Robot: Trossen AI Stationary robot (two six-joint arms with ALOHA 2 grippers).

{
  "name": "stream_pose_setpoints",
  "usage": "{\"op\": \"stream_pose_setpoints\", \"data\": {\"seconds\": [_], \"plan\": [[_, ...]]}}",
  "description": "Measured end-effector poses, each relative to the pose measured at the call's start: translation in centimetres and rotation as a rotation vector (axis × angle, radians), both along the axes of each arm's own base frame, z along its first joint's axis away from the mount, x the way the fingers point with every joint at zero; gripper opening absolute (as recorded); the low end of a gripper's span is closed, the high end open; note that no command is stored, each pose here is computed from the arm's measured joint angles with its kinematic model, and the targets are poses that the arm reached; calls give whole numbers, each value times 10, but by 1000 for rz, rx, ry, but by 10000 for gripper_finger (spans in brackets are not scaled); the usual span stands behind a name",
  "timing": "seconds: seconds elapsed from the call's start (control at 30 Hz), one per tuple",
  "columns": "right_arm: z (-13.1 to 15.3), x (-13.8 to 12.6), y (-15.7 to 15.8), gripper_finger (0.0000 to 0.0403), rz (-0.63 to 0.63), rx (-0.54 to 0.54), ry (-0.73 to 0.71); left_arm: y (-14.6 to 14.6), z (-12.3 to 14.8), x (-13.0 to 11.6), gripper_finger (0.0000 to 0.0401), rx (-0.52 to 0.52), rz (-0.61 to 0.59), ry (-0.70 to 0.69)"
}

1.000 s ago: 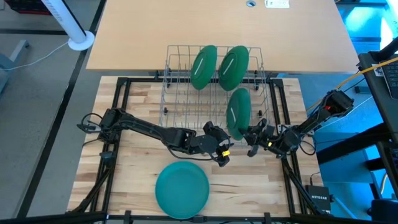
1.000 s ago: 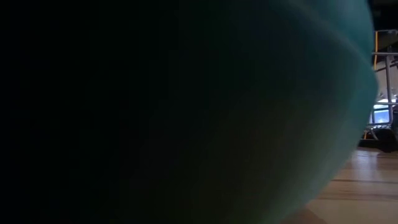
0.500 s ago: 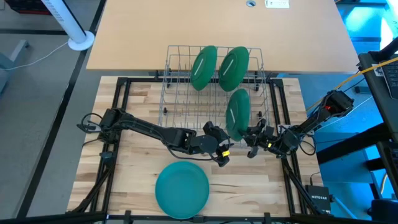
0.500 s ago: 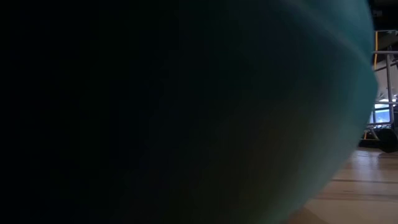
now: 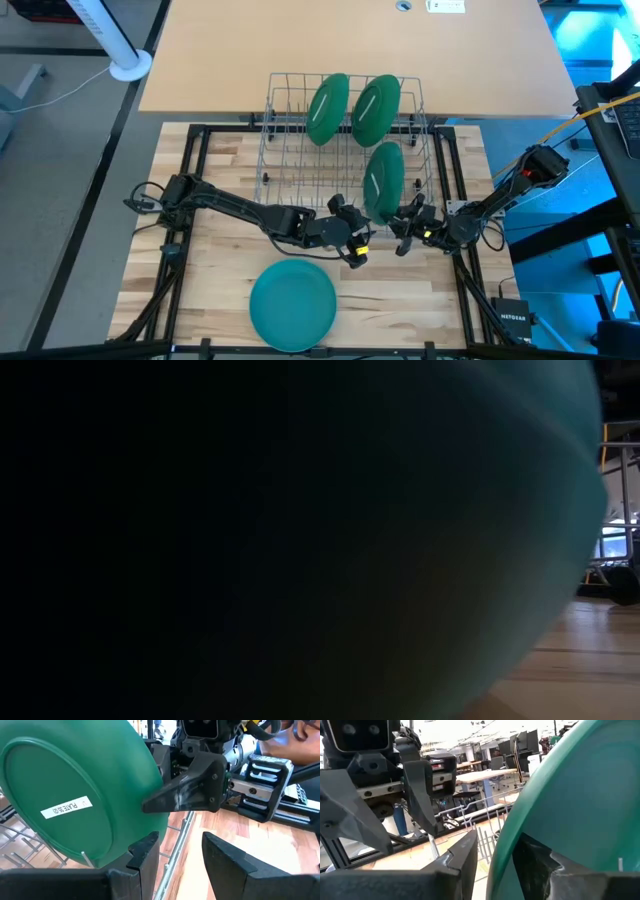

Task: Sort dishes
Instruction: Put the green plate in the dish rack

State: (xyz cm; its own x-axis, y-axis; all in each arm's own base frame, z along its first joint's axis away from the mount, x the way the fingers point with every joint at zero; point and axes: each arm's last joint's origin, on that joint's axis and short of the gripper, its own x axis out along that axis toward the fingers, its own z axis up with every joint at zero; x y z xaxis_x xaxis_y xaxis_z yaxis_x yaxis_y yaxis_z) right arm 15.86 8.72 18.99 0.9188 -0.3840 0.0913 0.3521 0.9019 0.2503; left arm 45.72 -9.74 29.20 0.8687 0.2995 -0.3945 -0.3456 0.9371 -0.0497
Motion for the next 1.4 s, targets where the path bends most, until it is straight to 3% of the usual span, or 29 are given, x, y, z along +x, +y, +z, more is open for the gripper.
{"op": "stream_pose_setpoints", "data": {"seconds": [0.2,0.33,0.53,0.97,1.4], "plan": [[0,0,0,123,-7,-14,9,6,21,-8,140,-40,20,-55],[-3,0,0,123,-13,-104,62,8,40,-18,140,-41,17,-98],[-5,0,1,123,-13,-138,93,4,52,-25,140,-54,9,-125],[-13,-47,-11,122,49,-66,24,6,42,-30,140,-73,40,-25],[1,-79,-5,122,121,-199,68,8,43,-36,140,-34,28,26]]}}
